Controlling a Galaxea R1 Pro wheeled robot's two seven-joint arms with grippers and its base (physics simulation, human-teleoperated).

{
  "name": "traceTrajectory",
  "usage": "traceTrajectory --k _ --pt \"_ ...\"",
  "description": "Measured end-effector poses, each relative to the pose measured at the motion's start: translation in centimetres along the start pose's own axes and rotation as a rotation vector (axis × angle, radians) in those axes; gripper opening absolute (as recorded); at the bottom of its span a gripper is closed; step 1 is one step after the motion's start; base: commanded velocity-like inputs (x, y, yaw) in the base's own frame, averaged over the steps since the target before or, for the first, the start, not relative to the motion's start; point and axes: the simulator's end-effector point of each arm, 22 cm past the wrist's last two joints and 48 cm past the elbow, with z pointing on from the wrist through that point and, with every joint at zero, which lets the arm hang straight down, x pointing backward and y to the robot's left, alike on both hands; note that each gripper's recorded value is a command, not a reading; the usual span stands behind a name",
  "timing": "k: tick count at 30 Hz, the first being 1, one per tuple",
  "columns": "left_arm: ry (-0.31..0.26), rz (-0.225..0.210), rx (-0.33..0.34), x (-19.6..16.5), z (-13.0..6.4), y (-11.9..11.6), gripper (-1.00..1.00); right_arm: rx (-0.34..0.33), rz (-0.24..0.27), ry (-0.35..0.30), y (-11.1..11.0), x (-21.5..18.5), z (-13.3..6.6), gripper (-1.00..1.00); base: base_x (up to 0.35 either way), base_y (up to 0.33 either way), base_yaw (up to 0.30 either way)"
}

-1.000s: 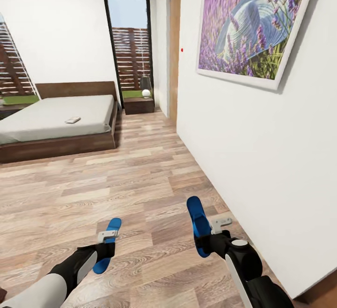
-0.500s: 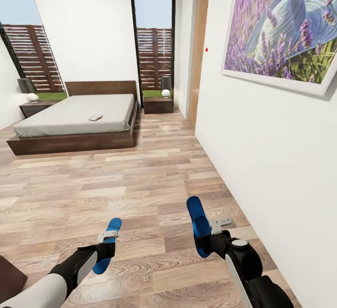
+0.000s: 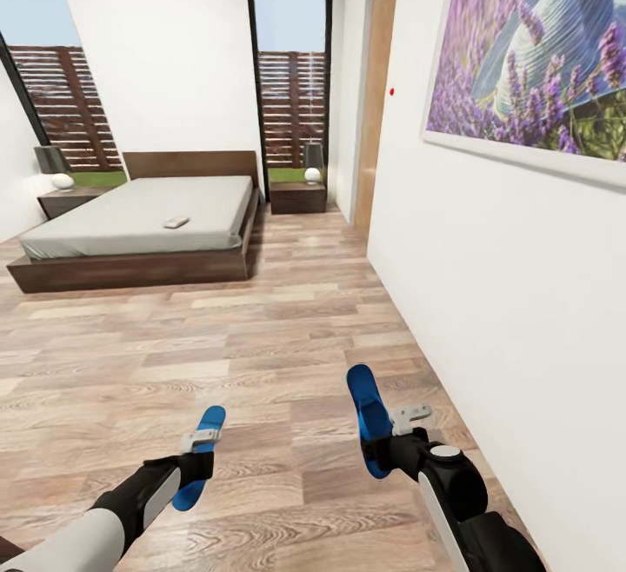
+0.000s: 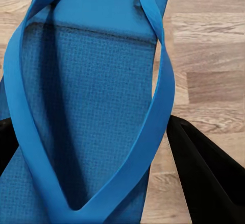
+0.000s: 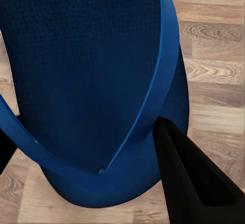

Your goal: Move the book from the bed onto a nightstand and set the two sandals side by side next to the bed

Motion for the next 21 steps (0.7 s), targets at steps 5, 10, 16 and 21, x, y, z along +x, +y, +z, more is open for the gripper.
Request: traceTrajectory --k 5,10,16,21 --pt "-0.017 0.006 -0.003 -0.2 0.0 0.0 -1.00 0.001 -0.001 0.008 -0.1 0.3 0.1 -1.00 0.323 -0.111 0.002" --pt "-0.039 0.009 -0.003 -0.7 0.0 0.0 -1.00 0.008 -0.002 -0.001 -0.5 0.5 0.6 -1.00 0.323 -0.071 0.001" --pt "-0.055 0.019 0.003 -0.8 0.1 -0.3 -1.00 0.019 -0.003 -0.015 -1.3 1.5 1.9 -1.00 0.292 -0.018 0.000" --pt "-0.059 0.022 -0.007 0.4 0.3 0.5 -1.00 0.033 -0.011 -0.009 -2.3 2.3 2.4 -1.00 0.264 -0.004 0.000"
